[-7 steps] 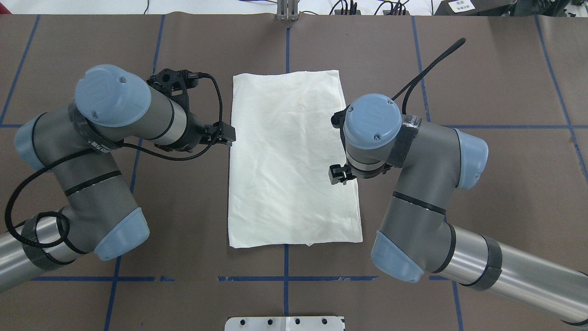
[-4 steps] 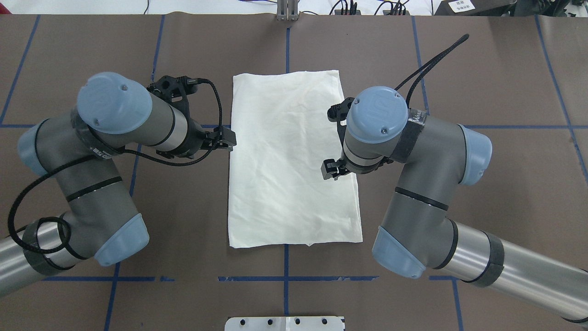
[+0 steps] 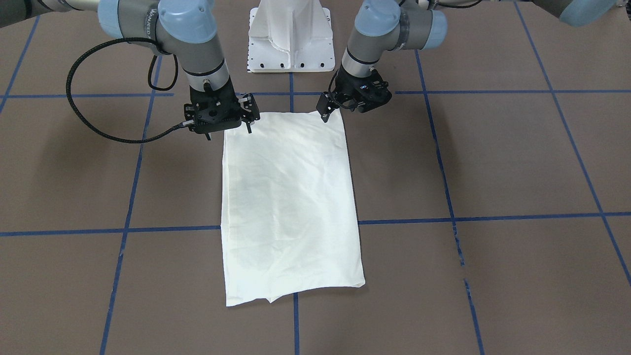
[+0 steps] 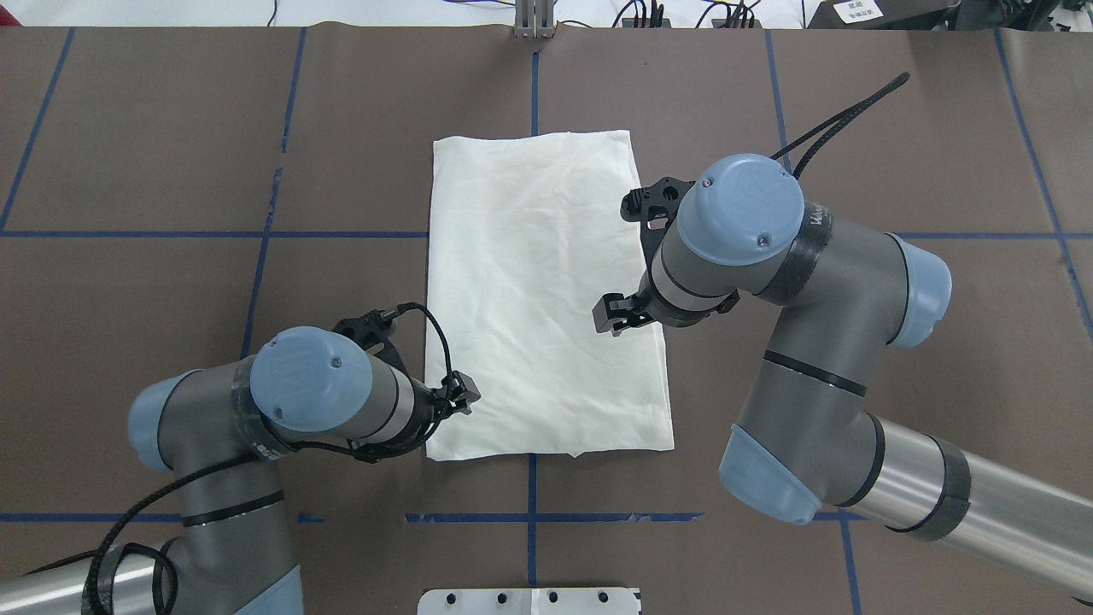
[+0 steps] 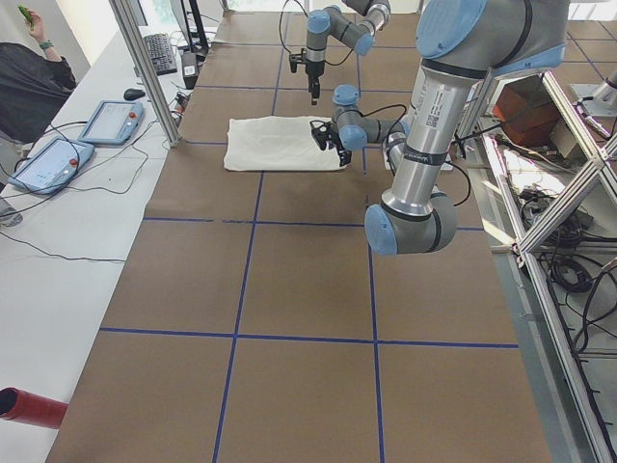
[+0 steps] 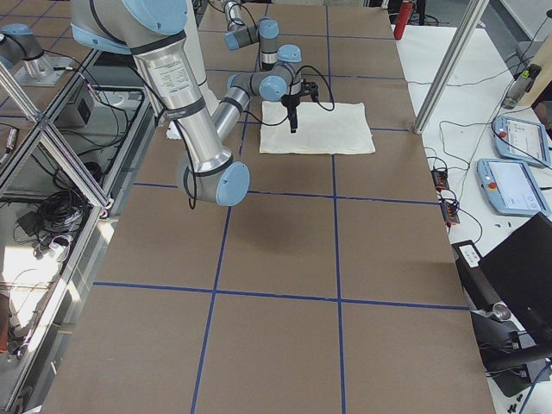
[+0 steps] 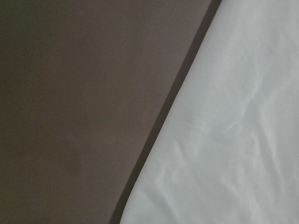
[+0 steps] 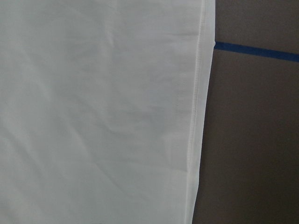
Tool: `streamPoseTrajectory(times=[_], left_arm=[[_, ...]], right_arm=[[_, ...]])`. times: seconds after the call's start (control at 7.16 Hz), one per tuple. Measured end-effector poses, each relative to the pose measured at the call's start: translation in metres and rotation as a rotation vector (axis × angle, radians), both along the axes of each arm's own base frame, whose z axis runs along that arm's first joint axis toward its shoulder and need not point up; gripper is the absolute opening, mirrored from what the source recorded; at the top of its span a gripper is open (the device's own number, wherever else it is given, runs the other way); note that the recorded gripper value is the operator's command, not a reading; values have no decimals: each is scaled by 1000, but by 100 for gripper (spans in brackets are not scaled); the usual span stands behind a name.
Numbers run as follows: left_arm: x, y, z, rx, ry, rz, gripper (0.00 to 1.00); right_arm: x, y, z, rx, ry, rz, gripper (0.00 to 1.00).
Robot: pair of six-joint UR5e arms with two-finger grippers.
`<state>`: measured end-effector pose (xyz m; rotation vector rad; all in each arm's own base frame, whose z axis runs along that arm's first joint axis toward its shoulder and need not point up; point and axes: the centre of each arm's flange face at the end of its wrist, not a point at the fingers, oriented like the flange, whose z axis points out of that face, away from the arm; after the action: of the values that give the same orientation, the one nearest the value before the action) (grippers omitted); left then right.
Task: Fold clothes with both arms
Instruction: 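Release the bundle and raise the right gripper while the left gripper lowers nearby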
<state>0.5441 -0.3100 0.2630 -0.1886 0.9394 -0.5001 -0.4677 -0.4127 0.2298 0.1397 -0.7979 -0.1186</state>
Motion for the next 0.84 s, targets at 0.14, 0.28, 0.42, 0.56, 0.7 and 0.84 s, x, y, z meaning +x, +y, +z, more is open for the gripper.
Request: streamPoseTrajectory(times=[0.14, 0.28, 0.42, 0.56, 0.7, 0.84], left_arm=[[7, 8, 2, -9, -19, -4, 76], [10, 11, 4, -13, -31, -7, 70], [11, 12, 6, -14, -38, -10, 67], [12, 12, 8, -15, -44, -12, 64], [14, 12, 9, -16, -48, -12, 62], [15, 13, 11, -18, -51, -11, 57]], right_arm=[[0, 0, 0, -1, 0, 2, 100], [1, -1, 0, -1, 0, 3, 100], [1, -1, 1, -2, 0, 4, 100], [1, -2, 1, -3, 1, 5, 100], [2, -2, 1, -3, 1, 6, 100], [2, -3, 1, -3, 2, 8, 100]])
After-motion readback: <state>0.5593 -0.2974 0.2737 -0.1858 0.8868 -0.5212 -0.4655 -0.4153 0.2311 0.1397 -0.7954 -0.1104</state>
